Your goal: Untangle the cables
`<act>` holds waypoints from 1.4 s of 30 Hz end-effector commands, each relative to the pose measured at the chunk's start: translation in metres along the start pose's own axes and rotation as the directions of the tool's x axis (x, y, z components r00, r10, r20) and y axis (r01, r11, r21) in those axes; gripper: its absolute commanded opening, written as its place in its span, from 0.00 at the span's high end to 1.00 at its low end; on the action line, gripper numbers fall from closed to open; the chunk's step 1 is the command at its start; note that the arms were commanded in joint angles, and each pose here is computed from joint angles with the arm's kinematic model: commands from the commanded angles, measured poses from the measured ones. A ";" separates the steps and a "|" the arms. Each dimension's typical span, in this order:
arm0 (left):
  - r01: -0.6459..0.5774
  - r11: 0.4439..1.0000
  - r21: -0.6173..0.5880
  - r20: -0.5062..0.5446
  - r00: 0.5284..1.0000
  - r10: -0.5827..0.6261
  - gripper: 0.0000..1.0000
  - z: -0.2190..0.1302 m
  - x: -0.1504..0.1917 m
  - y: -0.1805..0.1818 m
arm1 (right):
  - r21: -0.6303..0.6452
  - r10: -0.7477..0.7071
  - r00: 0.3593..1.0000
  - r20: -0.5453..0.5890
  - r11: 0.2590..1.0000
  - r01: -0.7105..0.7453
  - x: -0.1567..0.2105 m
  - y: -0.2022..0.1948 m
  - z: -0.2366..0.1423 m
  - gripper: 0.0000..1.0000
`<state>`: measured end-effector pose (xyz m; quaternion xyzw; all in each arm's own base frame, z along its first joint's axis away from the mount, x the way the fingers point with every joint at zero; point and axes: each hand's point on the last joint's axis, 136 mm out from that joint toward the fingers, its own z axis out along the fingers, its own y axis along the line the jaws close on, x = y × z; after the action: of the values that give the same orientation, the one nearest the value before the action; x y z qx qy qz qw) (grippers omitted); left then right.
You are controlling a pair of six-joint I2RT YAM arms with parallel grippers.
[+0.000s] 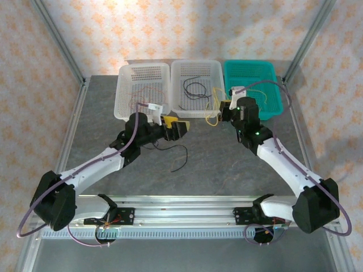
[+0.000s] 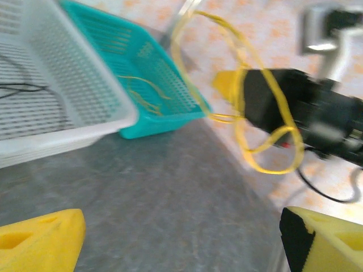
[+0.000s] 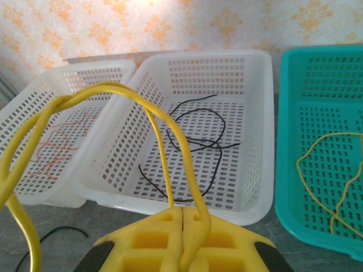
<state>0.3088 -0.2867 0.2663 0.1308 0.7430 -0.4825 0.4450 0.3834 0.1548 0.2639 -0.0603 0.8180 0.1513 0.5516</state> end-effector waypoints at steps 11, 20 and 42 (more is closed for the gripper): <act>0.051 0.992 0.120 0.023 0.998 -0.054 0.15 0.035 -0.006 -0.029 | -0.068 -0.043 0.999 0.016 0.997 0.044 -0.009 0.033 -0.002 1.00; 0.050 0.989 0.141 0.057 0.997 -0.059 0.31 0.041 -0.014 -0.033 | -0.070 -0.066 0.998 0.009 0.995 0.066 -0.002 0.033 -0.007 1.00; -0.005 1.000 0.011 0.038 0.999 0.004 0.59 0.064 -0.030 -0.009 | -0.150 -0.133 0.991 -0.012 0.980 0.130 0.012 0.047 -0.015 1.00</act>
<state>0.3479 -0.3370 0.2744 0.1230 0.7406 -0.4862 0.4472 0.3566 0.1994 0.2609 -0.1552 0.8106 0.1833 0.5340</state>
